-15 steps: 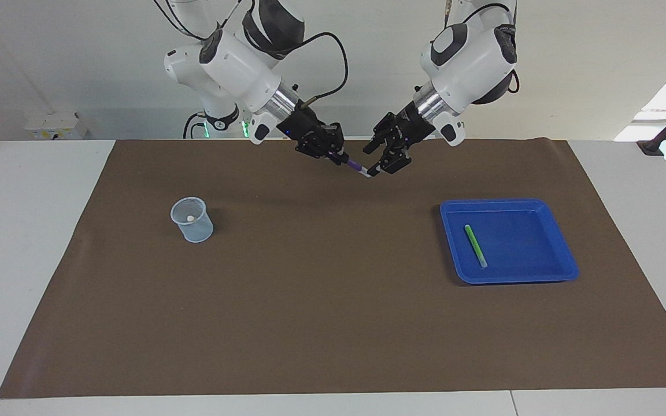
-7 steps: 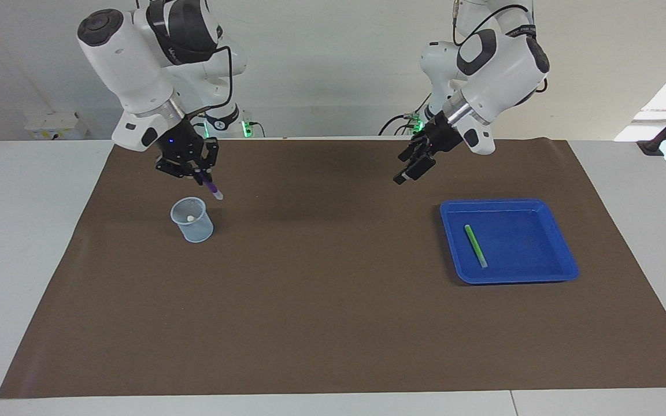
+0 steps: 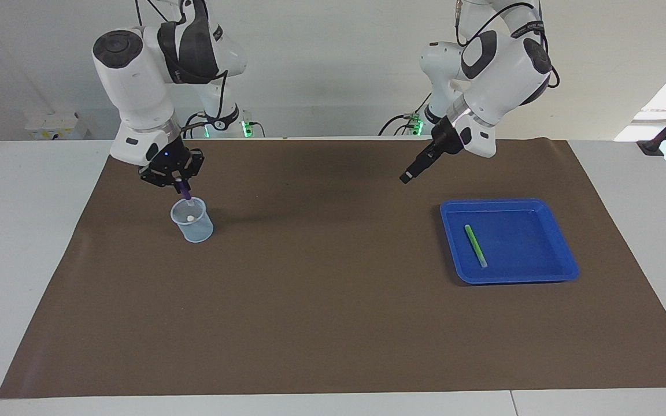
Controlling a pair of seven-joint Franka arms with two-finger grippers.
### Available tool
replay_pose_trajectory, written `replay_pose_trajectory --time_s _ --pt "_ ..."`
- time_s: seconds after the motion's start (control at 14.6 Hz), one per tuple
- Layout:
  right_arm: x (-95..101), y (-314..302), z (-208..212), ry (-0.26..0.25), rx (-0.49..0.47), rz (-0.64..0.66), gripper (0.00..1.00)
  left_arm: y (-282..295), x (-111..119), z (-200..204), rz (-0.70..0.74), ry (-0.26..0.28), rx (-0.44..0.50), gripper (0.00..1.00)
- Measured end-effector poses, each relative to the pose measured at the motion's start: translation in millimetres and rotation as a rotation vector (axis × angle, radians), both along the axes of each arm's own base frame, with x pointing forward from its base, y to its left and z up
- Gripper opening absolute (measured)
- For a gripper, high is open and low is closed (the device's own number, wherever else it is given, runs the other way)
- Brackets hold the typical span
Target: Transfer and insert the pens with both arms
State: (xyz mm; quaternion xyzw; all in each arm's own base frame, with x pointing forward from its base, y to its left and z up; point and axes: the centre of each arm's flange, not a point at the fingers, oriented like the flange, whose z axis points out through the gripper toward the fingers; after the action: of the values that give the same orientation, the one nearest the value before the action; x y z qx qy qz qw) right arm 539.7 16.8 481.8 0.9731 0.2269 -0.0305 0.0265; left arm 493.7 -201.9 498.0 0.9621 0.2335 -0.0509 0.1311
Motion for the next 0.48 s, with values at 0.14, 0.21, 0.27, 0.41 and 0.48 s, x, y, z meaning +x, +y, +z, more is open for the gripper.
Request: replay_pose_trajectory --time_s 0.14,0.21,0.27,0.41,0.48 --pt "-5.5 -6 -22 0.022 0.0 -0.004 0.18 6 7 -19 -0.135 -0.025 0.092 1.0" --pt "-8.1 -6 -31 0.028 0.001 -0.004 0.18 13 12 -29 -0.197 -0.03 0.136 1.0" --pt "-9.7 -7 -39 0.024 0.001 -0.004 0.18 23 18 -40 -0.258 -0.031 0.169 1.0" --pt "-12.7 -9 -51 0.022 0.003 -0.006 0.18 47 31 -61 -0.374 -0.028 0.225 1.0" --pt "-13.7 -9 -53 0.024 0.003 -0.006 0.18 58 38 -71 -0.417 -0.033 0.256 1.0"
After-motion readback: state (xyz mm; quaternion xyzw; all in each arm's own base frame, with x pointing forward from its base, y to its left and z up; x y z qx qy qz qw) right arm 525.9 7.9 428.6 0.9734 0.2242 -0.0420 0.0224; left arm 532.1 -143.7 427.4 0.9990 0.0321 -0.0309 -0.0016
